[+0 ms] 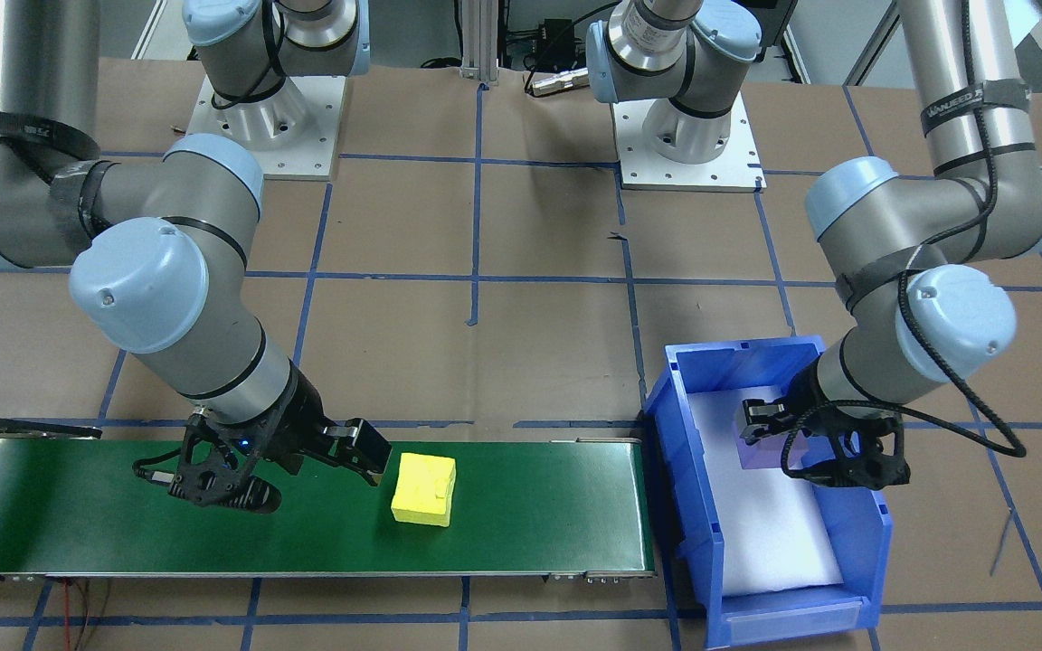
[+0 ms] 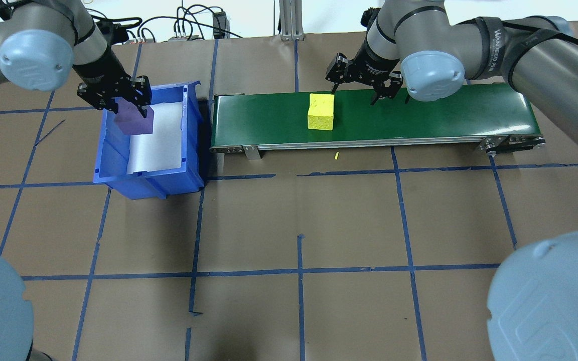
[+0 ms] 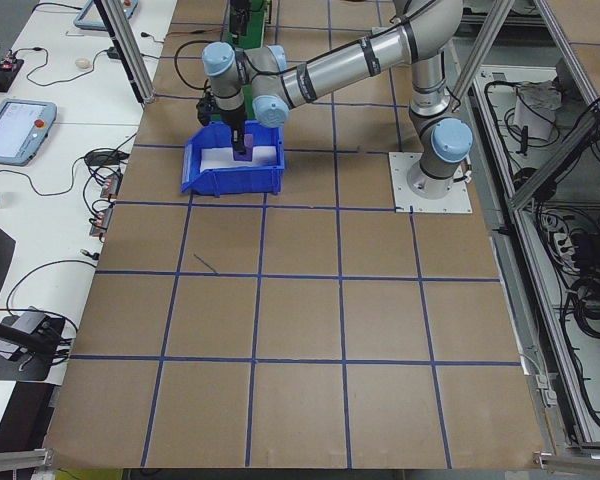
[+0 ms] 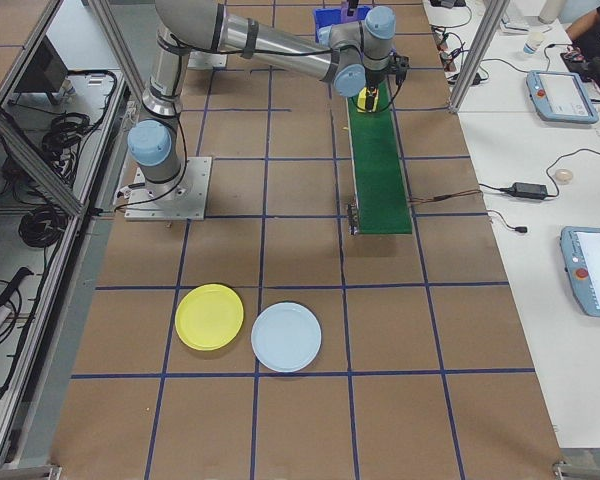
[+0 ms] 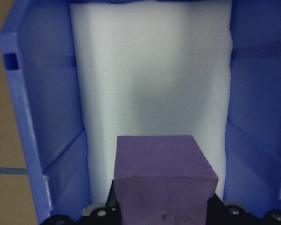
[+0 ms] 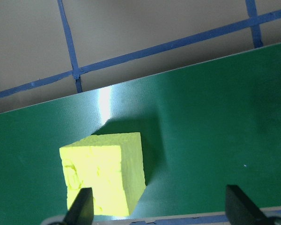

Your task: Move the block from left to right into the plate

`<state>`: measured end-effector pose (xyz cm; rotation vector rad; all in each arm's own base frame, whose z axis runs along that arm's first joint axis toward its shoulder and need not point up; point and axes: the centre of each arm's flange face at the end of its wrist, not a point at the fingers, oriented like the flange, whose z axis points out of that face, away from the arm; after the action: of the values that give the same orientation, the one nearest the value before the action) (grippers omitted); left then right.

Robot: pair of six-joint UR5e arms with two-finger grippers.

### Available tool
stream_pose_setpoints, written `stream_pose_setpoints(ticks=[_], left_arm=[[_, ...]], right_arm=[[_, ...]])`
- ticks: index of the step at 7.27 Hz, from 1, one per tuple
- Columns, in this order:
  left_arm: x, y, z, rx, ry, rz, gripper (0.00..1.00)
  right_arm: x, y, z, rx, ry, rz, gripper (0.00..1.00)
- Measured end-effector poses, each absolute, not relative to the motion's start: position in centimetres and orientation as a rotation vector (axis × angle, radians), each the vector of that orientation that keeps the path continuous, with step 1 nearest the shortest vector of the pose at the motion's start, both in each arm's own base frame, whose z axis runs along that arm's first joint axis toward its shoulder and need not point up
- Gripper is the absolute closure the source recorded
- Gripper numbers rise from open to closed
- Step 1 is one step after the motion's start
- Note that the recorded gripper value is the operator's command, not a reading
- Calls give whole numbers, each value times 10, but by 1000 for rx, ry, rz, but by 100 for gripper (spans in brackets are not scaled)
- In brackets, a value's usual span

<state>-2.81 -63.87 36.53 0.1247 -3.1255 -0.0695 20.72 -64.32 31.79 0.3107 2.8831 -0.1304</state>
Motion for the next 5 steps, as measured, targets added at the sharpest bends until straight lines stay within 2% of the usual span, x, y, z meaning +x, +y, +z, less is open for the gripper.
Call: stream_pose_setpoints(ticks=[2, 5], left_arm=[[-61, -634, 401, 184, -3104, -4, 71], [-118, -633, 403, 128, -3084, 69, 69]], right_arm=[[212, -642, 313, 289, 2887, -127, 0], [212, -649, 290, 219, 2903, -129, 0]])
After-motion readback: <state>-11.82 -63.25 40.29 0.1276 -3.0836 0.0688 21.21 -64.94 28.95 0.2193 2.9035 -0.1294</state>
